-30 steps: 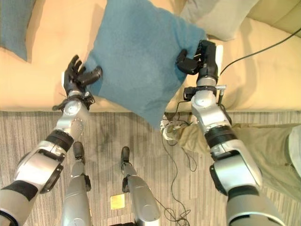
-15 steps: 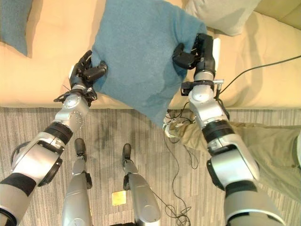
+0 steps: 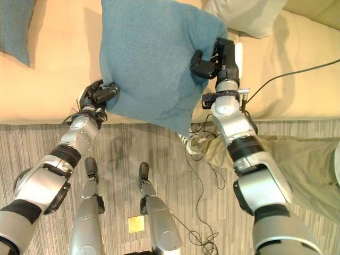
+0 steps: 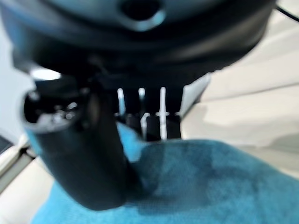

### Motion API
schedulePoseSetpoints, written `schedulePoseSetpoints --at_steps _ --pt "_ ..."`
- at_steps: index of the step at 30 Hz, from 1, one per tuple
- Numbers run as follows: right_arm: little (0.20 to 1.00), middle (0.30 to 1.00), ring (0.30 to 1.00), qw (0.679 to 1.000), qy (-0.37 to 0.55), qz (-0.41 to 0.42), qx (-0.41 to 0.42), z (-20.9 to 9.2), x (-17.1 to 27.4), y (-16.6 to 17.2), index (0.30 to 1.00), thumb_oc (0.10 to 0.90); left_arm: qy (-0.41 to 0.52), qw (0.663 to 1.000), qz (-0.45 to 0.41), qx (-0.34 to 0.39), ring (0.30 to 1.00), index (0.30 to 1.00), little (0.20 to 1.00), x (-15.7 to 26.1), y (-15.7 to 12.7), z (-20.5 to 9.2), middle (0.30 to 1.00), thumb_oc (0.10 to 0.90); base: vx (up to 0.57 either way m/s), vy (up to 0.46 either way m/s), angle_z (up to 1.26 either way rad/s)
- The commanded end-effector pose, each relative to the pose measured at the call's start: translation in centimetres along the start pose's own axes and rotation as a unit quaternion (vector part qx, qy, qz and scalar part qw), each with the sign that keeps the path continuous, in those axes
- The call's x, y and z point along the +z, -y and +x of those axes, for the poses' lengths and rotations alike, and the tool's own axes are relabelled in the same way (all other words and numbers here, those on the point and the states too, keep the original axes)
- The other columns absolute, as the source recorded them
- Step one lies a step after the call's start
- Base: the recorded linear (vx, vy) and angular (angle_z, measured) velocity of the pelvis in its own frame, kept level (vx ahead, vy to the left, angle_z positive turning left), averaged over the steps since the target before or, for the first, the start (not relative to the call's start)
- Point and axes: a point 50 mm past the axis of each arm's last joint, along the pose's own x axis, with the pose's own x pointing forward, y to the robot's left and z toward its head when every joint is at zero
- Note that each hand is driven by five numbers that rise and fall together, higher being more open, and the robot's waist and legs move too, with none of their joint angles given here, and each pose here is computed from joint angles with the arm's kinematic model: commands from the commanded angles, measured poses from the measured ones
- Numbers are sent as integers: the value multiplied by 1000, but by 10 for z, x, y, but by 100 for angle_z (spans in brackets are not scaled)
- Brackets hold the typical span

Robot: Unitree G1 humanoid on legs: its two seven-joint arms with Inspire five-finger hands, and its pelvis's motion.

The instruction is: Pick up all the scattered cushions and arrange them neatly on the sofa.

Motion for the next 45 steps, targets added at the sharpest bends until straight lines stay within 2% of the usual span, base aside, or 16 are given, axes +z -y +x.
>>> schedulePoseSetpoints --at_steps 1,7,14,20,35,36,39,45 --pt "300 300 300 988 135 45 65 -5 63 -26 300 400 16 974 -50 -221 300 300 300 -2 124 -25 300 400 25 -37 1" --pt "300 300 300 990 111 30 76 -14 40 -23 300 400 30 969 -59 -237 300 300 300 -4 121 -33 300 400 25 -10 1" --pt "300 300 300 991 59 11 122 -36 -1 -24 300 400 14 976 -68 -208 300 300 300 -31 72 -44 300 400 57 -2 0" --pt "300 300 300 987 22 17 157 -53 -23 -30 300 400 -17 981 -60 -181 300 300 300 -53 49 -50 300 400 30 14 -1" --pt "300 300 300 986 1 20 162 -70 -41 -27 300 400 -34 980 -62 -184 300 300 300 -67 57 -57 300 400 -7 -2 0" --pt "300 300 300 892 -388 161 164 -262 -204 -5 300 400 -172 983 -17 -59 300 300 300 -163 -68 -142 300 400 0 0 0" --pt "300 300 300 891 -392 155 169 -263 -205 -7 300 400 -175 982 -17 -64 300 300 300 -165 -65 -142 300 400 2 -31 20" --pt "300 300 300 891 -386 145 188 -259 -203 -14 300 400 -161 982 -2 -102 300 300 300 -158 -40 -130 300 400 17 -37 19"
